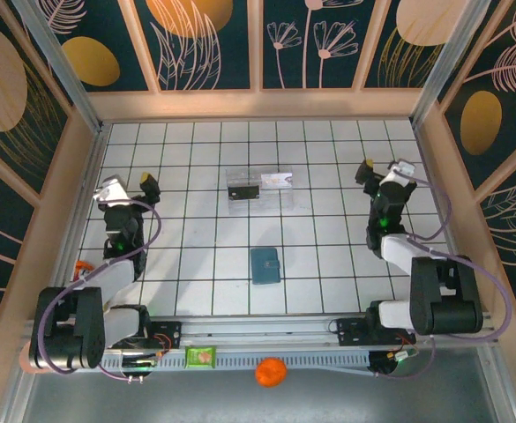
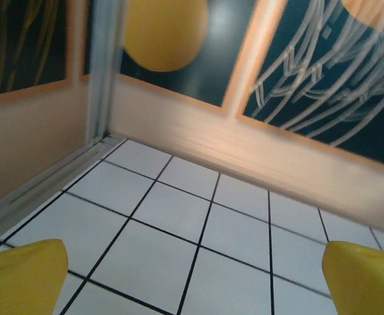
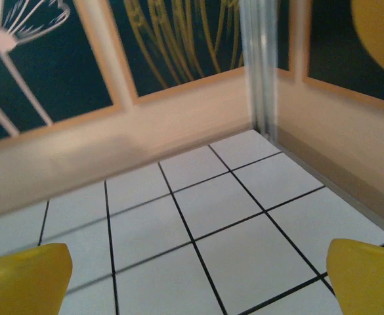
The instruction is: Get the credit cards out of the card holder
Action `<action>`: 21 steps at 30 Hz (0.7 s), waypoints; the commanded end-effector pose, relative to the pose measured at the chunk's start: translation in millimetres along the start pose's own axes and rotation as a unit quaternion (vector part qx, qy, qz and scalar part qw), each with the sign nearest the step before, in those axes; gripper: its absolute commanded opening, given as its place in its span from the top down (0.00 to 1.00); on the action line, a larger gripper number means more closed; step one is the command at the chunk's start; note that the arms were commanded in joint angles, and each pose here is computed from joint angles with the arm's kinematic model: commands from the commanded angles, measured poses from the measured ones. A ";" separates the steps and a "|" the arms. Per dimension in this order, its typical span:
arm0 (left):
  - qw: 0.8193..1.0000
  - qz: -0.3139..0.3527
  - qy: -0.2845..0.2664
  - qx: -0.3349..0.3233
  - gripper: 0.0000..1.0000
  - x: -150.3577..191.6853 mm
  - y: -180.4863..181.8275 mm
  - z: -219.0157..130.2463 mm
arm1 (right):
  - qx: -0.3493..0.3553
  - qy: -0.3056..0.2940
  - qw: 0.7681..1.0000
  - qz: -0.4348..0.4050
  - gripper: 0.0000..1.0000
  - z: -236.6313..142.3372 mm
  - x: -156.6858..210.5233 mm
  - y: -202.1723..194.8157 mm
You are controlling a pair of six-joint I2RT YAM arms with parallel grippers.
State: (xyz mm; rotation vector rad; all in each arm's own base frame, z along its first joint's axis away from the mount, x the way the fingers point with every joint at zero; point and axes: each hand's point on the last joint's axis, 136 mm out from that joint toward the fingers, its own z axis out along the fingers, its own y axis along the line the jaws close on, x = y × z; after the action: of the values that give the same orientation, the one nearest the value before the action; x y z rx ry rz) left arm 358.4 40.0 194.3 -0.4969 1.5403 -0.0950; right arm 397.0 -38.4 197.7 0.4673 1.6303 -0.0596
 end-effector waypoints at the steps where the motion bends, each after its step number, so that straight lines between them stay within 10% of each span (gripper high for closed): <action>1: 0.957 -0.246 -0.023 -0.155 0.01 -0.4 52.9 -12.7 | 0.184 0.087 0.966 0.161 0.01 -6.1 20.0 -51.1; 3: 0.916 -0.331 -0.021 -0.227 0.01 18.1 78.1 -30.5 | 0.113 0.164 0.961 0.189 0.06 9.7 32.7 -32.3; 10: 0.948 -0.318 0.025 -0.009 0.01 10.0 10.0 -30.1 | -0.097 0.258 0.946 0.172 0.13 -21.8 64.2 57.8; 21: 0.924 -0.261 0.248 0.129 0.19 74.6 -69.0 -63.7 | -0.348 0.423 0.834 0.068 0.20 -160.8 132.2 175.3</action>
State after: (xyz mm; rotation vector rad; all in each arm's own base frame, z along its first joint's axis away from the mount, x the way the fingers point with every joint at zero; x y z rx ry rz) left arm 325.6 -28.7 164.7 -0.8018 1.6642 -0.7786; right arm 330.2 178.9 139.5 0.1524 2.2276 0.8387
